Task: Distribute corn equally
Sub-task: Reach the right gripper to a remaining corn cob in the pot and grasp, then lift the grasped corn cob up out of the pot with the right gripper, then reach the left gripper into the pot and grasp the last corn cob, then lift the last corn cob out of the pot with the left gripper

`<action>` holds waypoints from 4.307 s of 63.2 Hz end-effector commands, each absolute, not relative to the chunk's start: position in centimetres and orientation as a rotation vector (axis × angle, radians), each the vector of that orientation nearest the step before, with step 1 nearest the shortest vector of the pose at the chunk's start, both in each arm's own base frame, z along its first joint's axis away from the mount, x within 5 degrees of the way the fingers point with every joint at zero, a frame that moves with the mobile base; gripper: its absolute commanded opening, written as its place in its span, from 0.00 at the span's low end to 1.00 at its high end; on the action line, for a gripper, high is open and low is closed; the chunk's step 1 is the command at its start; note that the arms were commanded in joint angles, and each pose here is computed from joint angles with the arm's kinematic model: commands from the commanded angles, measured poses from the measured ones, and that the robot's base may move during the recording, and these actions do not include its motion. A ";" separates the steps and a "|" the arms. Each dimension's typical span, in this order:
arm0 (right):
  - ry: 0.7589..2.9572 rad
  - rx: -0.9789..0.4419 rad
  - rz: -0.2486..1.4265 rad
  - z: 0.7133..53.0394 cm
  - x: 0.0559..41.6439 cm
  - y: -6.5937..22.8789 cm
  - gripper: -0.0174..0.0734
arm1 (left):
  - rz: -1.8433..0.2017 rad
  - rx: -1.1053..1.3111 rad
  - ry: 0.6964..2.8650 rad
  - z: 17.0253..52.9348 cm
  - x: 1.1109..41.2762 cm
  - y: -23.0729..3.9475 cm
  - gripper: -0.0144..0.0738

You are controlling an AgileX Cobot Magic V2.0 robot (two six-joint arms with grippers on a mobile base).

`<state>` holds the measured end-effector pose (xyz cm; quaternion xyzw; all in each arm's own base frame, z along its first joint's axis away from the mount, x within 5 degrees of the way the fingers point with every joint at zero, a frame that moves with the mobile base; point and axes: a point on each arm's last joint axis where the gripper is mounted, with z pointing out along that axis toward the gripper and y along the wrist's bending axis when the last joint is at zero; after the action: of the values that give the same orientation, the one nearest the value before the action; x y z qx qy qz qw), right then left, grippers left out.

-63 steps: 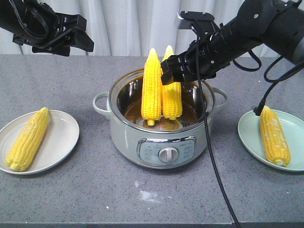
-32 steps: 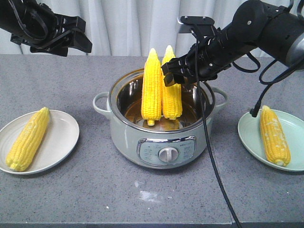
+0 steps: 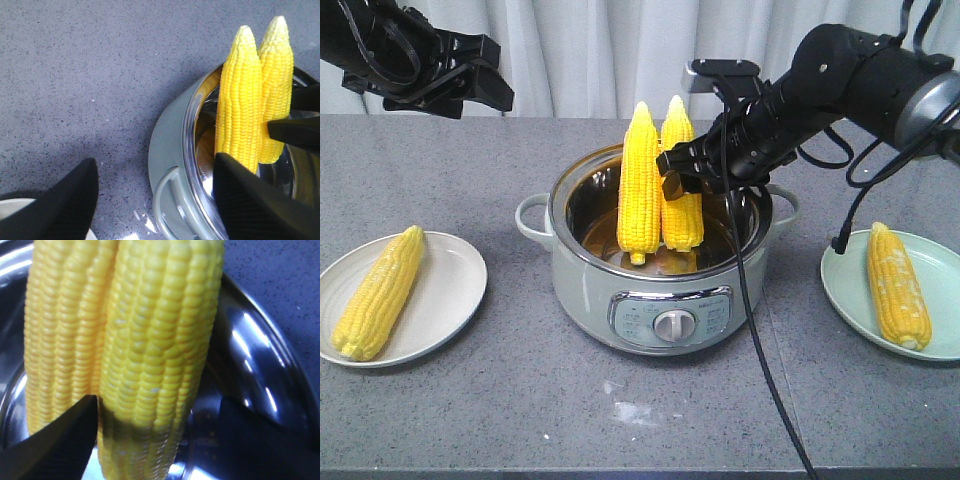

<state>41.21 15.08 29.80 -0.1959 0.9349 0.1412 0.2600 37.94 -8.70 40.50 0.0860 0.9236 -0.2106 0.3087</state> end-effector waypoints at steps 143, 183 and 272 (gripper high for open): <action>1.917 -0.420 -0.149 51.3 27.2 6.7 0.19 | -0.752 0.501 2.246 37.2 38.0 -23.8 0.71; 1.913 -0.420 -0.151 51.3 27.2 6.7 0.19 | -0.721 0.466 2.252 33.5 40.4 -25.2 0.71; 2.003 -0.384 -0.059 51.0 26.1 6.7 0.19 | -0.335 0.463 2.025 51.5 26.1 -14.3 0.16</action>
<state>27.64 7.30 48.54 -0.1712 0.8662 -0.0325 0.4683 28.84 -16.46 47.74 0.2245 0.8602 -0.1509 0.4323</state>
